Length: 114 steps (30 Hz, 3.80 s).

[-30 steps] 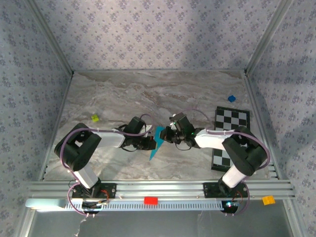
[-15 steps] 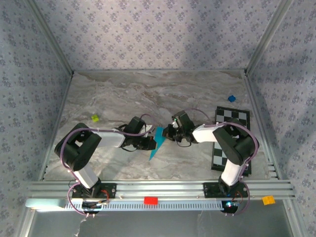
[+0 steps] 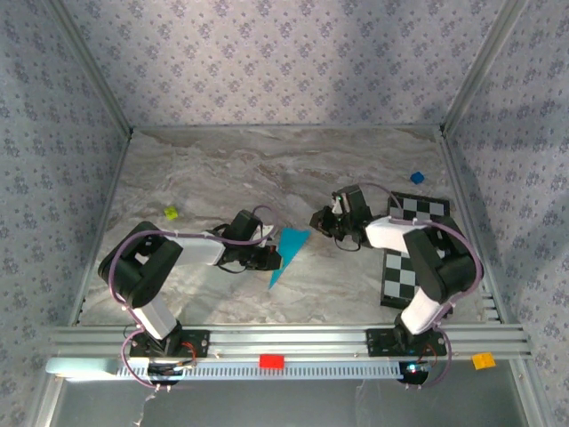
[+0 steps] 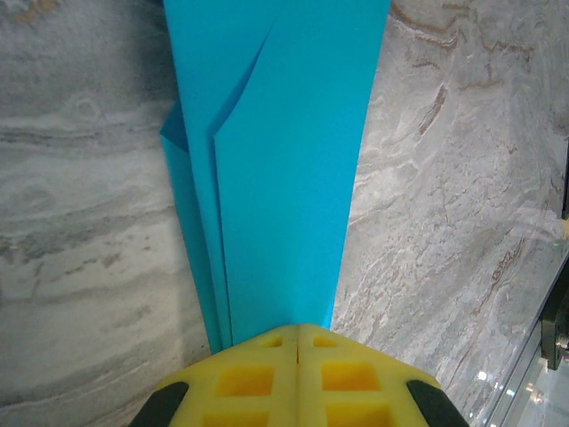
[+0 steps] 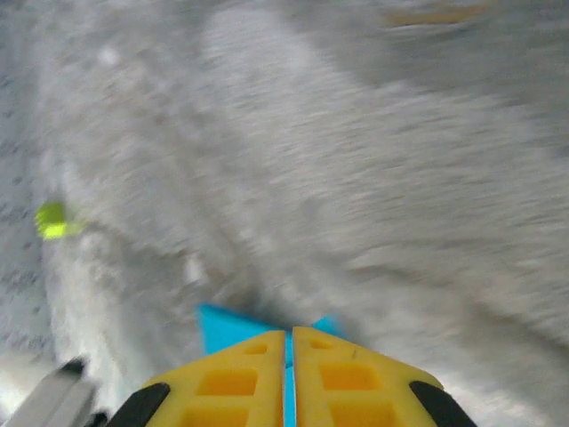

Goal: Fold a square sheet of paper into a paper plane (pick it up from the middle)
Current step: Fold the wing for the fifth time at the center of the table.

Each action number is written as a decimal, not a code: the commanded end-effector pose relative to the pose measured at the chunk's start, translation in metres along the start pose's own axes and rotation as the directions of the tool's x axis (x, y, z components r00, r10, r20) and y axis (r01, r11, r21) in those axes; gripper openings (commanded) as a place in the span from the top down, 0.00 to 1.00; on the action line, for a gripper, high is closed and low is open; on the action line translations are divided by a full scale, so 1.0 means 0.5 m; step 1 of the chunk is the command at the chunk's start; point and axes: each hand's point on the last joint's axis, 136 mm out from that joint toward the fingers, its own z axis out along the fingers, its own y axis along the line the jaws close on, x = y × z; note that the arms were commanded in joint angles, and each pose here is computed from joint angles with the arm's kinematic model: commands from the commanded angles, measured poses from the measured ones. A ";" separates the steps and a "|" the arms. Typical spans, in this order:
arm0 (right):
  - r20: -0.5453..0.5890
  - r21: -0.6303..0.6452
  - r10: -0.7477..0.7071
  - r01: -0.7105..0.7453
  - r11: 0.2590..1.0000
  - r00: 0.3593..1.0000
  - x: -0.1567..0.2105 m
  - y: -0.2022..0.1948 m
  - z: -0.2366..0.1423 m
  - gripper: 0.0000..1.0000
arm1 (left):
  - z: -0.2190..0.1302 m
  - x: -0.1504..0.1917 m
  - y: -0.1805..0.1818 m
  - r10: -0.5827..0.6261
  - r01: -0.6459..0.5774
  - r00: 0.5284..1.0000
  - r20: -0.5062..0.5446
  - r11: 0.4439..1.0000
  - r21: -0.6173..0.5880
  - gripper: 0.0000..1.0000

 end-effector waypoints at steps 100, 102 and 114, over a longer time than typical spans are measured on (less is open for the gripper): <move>-0.117 0.041 0.086 -0.082 0.996 0.989 0.041 -0.095 0.069 0.95 | 0.009 0.057 0.077 -0.250 0.236 0.968 -0.031 0.943 -0.236 1.00; -0.090 0.025 0.094 -0.092 0.995 0.992 0.006 -0.089 0.059 0.94 | 0.011 0.060 0.078 -0.260 0.246 0.965 -0.031 0.941 -0.234 1.00; -0.022 0.064 -0.035 0.036 0.997 0.999 0.045 -0.017 -0.021 0.87 | -0.001 0.021 0.058 -0.297 0.315 0.948 0.113 0.926 -0.207 1.00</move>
